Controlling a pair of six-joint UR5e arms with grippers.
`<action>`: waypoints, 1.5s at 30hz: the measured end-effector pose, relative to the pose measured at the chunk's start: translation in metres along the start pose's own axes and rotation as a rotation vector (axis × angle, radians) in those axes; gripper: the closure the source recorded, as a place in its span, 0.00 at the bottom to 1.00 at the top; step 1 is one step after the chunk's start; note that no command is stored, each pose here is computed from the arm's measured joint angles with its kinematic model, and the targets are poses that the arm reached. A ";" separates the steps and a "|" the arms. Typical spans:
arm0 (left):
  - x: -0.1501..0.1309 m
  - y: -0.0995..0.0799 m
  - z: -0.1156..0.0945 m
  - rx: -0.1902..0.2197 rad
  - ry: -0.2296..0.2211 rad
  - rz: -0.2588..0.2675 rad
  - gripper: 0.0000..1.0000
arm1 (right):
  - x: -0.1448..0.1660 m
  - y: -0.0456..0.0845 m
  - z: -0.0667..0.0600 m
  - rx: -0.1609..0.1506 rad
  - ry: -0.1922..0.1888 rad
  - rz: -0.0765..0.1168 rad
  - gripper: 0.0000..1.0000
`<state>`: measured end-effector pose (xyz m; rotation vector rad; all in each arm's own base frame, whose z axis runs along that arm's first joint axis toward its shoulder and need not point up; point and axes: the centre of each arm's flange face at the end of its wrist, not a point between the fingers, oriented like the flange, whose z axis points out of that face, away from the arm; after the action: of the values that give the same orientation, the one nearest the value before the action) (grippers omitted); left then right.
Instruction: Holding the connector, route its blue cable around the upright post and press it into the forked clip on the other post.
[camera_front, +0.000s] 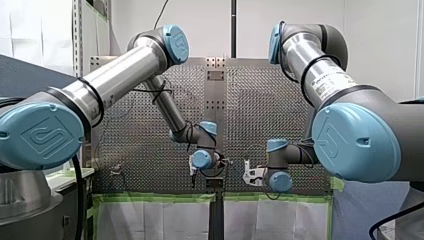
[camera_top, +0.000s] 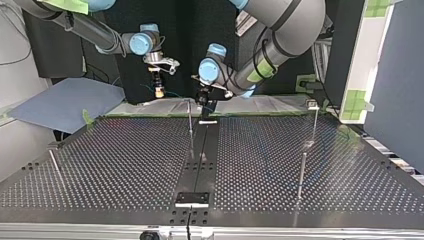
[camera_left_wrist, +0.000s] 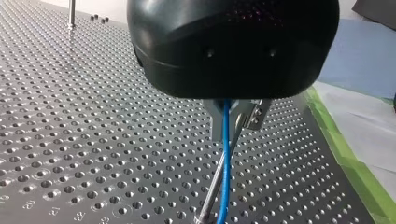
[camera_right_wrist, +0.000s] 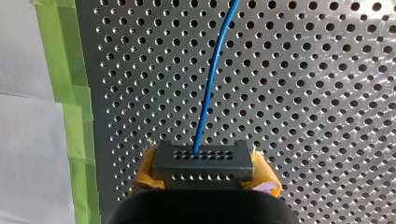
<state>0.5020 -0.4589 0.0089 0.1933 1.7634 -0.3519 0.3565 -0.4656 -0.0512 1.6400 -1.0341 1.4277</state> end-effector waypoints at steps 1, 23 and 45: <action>0.000 0.000 0.000 -0.001 0.002 0.000 1.00 | 0.000 0.000 0.000 0.000 -0.001 0.000 1.00; 0.002 0.008 -0.003 -0.033 0.065 0.011 1.00 | 0.001 0.000 0.003 0.010 -0.007 -0.002 1.00; -0.016 0.006 0.013 -0.011 0.051 -0.004 1.00 | 0.001 0.005 0.004 0.001 -0.013 0.000 1.00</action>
<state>0.5199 -0.4567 0.0214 0.1924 1.8156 -0.3426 0.3535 -0.4720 -0.0503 1.6523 -1.0413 1.4193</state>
